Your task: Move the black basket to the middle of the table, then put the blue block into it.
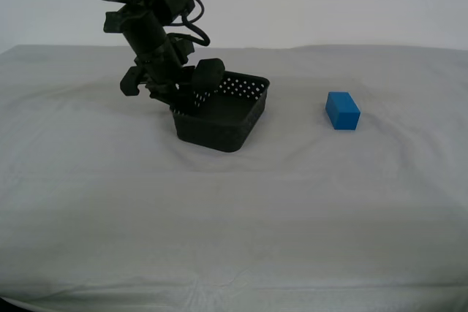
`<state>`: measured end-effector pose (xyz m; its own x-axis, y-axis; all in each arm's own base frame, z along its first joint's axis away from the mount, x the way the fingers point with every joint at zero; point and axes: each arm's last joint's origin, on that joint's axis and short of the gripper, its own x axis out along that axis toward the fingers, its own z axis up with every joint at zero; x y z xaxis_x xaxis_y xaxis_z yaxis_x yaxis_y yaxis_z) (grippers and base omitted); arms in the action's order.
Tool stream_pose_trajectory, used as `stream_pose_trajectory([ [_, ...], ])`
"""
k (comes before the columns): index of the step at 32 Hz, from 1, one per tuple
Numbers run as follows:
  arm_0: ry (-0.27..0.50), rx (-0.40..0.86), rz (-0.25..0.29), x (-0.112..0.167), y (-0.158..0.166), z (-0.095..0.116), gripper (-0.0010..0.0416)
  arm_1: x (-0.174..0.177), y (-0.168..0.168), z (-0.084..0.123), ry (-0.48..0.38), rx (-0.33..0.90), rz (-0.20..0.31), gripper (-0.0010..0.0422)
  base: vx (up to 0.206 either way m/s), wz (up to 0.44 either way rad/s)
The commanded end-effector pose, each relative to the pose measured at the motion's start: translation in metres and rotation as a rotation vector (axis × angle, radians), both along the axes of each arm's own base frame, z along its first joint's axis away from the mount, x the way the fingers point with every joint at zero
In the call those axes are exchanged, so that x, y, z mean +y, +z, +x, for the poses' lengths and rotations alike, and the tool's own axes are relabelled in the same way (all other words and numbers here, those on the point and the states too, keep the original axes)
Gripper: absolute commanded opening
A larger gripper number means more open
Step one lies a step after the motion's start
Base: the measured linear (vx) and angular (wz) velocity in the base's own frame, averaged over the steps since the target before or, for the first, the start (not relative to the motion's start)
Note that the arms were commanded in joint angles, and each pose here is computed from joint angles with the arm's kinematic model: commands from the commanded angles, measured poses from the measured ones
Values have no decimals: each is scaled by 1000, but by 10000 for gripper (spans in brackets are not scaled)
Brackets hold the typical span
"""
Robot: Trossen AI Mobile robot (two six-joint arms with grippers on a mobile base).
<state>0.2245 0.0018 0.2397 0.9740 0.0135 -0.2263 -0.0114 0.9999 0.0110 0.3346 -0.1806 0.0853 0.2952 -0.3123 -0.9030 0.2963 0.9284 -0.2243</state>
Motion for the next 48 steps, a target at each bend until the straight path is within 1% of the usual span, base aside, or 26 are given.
stream_pose_trajectory([
  [1,0,-3,1,0,0,0,0,-1,0,-1,0,9,-7,110,0,0],
  [3,0,-3,1,0,0,0,1,-1,0,-1,-1,8,-7,145,0,0],
  [4,0,-3,1,0,0,0,0,-1,0,-1,0,9,-7,174,0,0],
  [5,0,-2,1,0,0,0,0,-1,1,-1,0,7,-8,186,0,0],
  [6,-1,-2,6,0,0,0,0,-1,7,0,14,-4,-21,217,0,0],
  [7,-1,-2,9,0,0,0,1,-1,15,0,28,-19,-36,230,0,0],
  [9,-1,-2,9,0,0,0,0,-1,26,0,31,-46,-52,239,0,0],
  [10,-1,-1,9,0,0,0,1,1,49,-1,38,-107,-71,244,0,0],
  [11,-1,-1,9,0,0,0,1,2,56,-1,45,-130,-69,244,0,0],
  [12,-2,6,16,0,0,0,1,4,74,-3,57,-188,-60,245,0,0],
  [14,-2,24,21,1,-2,-1,2,7,89,-6,69,-225,-59,245,0,0],
  [16,5,56,62,2,-6,0,9,13,110,-11,100,-290,-22,245,0,0],
  [18,64,90,86,5,-11,1,34,19,131,-18,108,-353,8,245,0,0],
  [19,101,108,97,7,-13,3,58,24,142,-22,118,-383,29,245,0,0],
  [21,118,127,102,7,-18,5,84,29,152,-26,132,-417,62,245,0,0],
  [22,123,154,104,8,-23,8,116,35,163,-30,154,-457,108,245,0,0],
  [24,142,176,111,9,-28,10,142,42,169,-32,166,-479,143,245,0,0],
  [25,157,196,119,10,-32,12,166,47,174,-35,178,-484,161,245,0,0],
  [28,181,240,132,14,-41,16,212,64,179,-33,212,-477,182,245,0,0],
  [29,191,269,132,17,-47,18,239,77,179,-32,231,-465,208,245,0,0],
  [33,206,331,164,26,-60,23,295,111,173,-30,283,-418,267,245,0,0],
  [36,212,388,200,33,-71,25,321,132,165,-28,300,-382,263,244,0,0],
  [39,238,421,201,43,-83,29,333,150,157,-29,329,-346,245,245,0,0],
  [41,257,429,197,49,-92,34,331,159,151,-30,347,-336,247,244,0,0],
  [45,277,486,188,58,-108,44,313,164,145,-32,351,-318,260,243,0,0],
  [48,292,508,183,66,-113,56,312,164,145,-32,349,-318,256,230,0,0],
])
